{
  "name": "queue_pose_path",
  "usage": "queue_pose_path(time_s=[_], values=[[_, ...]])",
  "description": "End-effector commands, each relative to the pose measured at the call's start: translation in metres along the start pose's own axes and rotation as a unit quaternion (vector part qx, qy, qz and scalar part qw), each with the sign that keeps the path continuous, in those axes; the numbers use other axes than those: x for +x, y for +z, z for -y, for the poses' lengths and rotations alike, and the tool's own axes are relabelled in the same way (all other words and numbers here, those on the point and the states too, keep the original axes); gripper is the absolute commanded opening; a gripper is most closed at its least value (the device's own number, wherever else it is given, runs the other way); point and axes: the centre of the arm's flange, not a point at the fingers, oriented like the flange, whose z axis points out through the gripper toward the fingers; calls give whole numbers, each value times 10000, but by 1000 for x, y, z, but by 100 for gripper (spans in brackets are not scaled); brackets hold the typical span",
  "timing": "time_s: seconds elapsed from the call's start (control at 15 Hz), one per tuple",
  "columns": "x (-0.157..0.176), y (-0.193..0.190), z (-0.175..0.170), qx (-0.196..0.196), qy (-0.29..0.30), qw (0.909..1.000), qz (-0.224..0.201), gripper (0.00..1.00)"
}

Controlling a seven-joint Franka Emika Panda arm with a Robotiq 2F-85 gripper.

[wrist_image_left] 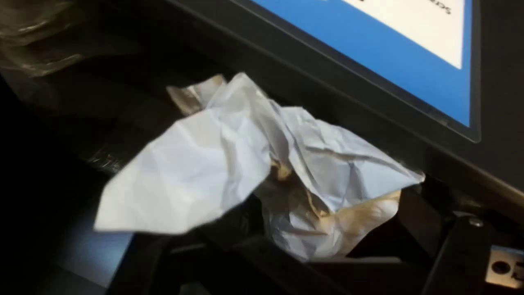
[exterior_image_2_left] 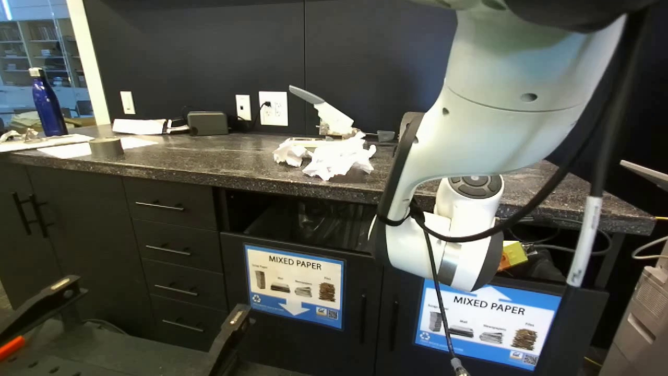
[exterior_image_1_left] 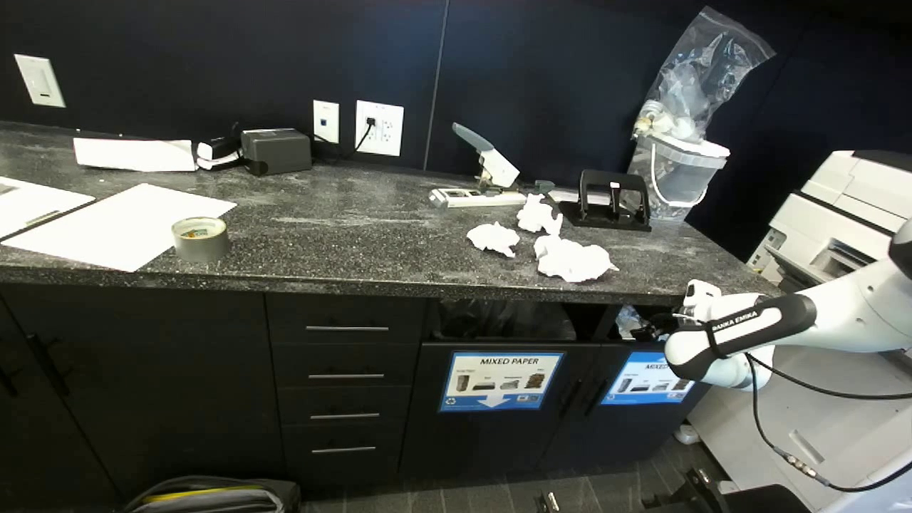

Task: Put the tissue into the rubbish bin.

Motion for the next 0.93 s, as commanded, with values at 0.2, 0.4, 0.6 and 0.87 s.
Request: queue_pose_path(time_s=[0.2, 0.4, 0.6, 0.87], values=[[35, -21, 23, -1213, 329, 9908, -500, 100], [44, -22, 33, -1155, 423, 9922, -186, 100], [55, -39, 41, -1007, 408, 9940, 98, 100], [68, -73, 60, -699, 473, 9934, 773, 100]])
